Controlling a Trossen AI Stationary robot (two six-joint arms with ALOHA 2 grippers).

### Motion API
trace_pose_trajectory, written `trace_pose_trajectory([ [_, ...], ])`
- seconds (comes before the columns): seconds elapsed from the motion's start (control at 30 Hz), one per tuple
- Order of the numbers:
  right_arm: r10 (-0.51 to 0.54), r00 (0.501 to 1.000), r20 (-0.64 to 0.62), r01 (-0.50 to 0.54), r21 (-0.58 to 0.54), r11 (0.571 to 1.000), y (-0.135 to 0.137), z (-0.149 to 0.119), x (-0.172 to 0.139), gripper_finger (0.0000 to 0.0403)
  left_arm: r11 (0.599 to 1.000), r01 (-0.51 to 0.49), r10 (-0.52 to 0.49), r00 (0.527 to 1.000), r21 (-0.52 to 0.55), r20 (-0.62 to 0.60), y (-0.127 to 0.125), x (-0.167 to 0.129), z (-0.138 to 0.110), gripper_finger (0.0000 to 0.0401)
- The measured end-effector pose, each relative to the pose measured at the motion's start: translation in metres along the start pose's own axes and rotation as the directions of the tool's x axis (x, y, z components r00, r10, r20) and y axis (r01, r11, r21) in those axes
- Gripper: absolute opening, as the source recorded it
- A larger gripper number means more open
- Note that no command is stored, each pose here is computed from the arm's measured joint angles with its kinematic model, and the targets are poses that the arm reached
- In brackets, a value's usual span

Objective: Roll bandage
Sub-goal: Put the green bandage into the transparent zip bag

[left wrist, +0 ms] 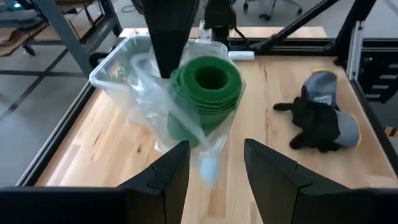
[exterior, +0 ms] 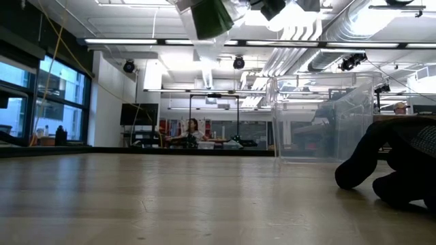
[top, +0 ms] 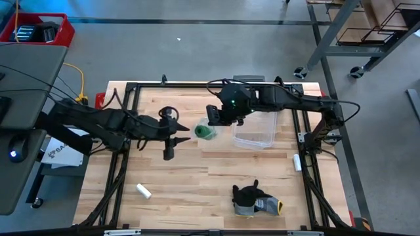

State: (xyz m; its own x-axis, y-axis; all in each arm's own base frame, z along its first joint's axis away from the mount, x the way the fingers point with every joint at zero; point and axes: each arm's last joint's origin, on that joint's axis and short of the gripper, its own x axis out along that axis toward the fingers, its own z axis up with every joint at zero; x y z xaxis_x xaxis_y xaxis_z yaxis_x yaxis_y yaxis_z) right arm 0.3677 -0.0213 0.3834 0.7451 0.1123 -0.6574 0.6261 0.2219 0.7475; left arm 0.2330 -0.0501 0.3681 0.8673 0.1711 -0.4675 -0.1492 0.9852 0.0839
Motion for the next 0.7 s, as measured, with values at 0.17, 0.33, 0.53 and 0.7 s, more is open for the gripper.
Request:
trace_pose_trajectory([
  [0.17,-0.004,1.000,0.006,0.004,-0.015,1.000,0.000,0.000,0.000,0.0000,0.999,-0.002,0.003,1.000,-0.046,0.030,-0.005,0.014,0.004,0.0150],
  [0.33,-0.002,1.000,0.003,0.003,-0.022,1.000,0.000,-0.001,0.000,0.0000,0.998,-0.042,0.041,0.999,-0.050,-0.015,-0.008,0.028,-0.001,0.0150],
  [0.53,-0.008,1.000,-0.004,0.008,-0.039,0.999,0.001,-0.006,0.001,0.0000,0.995,-0.070,0.069,0.997,-0.071,-0.019,-0.007,0.029,-0.002,0.0150],
  [0.7,-0.035,0.999,-0.019,0.034,-0.058,0.998,-0.001,-0.011,0.002,0.0000,0.991,-0.107,0.107,0.994,-0.079,0.000,-0.002,0.018,0.000,0.0147],
])
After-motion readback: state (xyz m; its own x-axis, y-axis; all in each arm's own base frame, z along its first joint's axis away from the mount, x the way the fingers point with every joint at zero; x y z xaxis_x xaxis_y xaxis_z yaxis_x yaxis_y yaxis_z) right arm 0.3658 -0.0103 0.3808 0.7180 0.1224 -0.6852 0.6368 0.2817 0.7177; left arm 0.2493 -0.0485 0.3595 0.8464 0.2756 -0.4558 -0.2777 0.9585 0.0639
